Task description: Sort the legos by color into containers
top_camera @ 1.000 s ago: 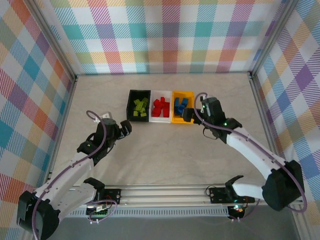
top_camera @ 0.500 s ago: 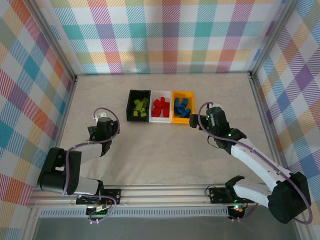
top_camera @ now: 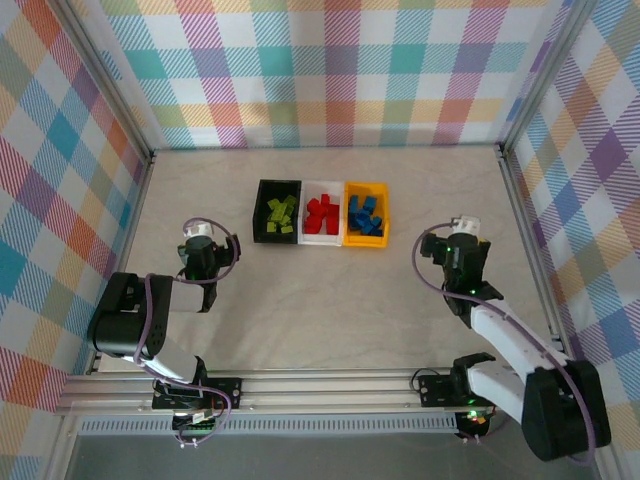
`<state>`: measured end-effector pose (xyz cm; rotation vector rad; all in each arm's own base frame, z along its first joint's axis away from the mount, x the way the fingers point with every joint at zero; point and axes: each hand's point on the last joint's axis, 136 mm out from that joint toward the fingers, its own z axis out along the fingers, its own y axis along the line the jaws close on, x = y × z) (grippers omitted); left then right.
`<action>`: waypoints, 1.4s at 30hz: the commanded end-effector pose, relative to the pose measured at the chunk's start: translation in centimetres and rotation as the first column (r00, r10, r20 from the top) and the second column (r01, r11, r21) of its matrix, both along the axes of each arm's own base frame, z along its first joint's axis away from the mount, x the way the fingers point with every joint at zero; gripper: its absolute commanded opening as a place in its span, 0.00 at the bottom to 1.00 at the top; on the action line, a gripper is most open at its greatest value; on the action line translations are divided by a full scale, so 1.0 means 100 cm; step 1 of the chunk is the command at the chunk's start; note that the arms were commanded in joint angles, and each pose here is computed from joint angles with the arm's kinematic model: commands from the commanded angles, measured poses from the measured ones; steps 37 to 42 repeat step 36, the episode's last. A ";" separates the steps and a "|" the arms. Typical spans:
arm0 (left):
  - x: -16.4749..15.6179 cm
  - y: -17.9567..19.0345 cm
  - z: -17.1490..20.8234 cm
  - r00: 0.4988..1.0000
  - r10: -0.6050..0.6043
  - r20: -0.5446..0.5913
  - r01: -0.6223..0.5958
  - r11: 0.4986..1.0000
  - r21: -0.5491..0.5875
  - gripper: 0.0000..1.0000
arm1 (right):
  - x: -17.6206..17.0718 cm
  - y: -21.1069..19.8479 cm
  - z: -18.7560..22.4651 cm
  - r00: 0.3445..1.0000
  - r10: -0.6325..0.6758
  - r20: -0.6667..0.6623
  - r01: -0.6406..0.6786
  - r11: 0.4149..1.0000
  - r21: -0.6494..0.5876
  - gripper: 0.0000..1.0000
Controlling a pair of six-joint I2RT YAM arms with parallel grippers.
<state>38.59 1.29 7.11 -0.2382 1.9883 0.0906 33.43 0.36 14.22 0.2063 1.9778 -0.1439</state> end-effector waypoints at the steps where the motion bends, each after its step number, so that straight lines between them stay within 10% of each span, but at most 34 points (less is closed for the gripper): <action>1: 0.004 -0.001 0.012 0.999 -0.001 0.054 0.001 1.000 0.011 1.00 | 0.019 -0.009 0.008 0.988 0.030 0.152 -0.034 0.999 0.020 1.00; 42: 0.005 -0.001 0.011 0.999 -0.003 0.047 0.002 1.000 0.015 1.00 | 0.060 -0.002 -0.048 0.983 0.165 0.084 -0.171 0.983 0.066 1.00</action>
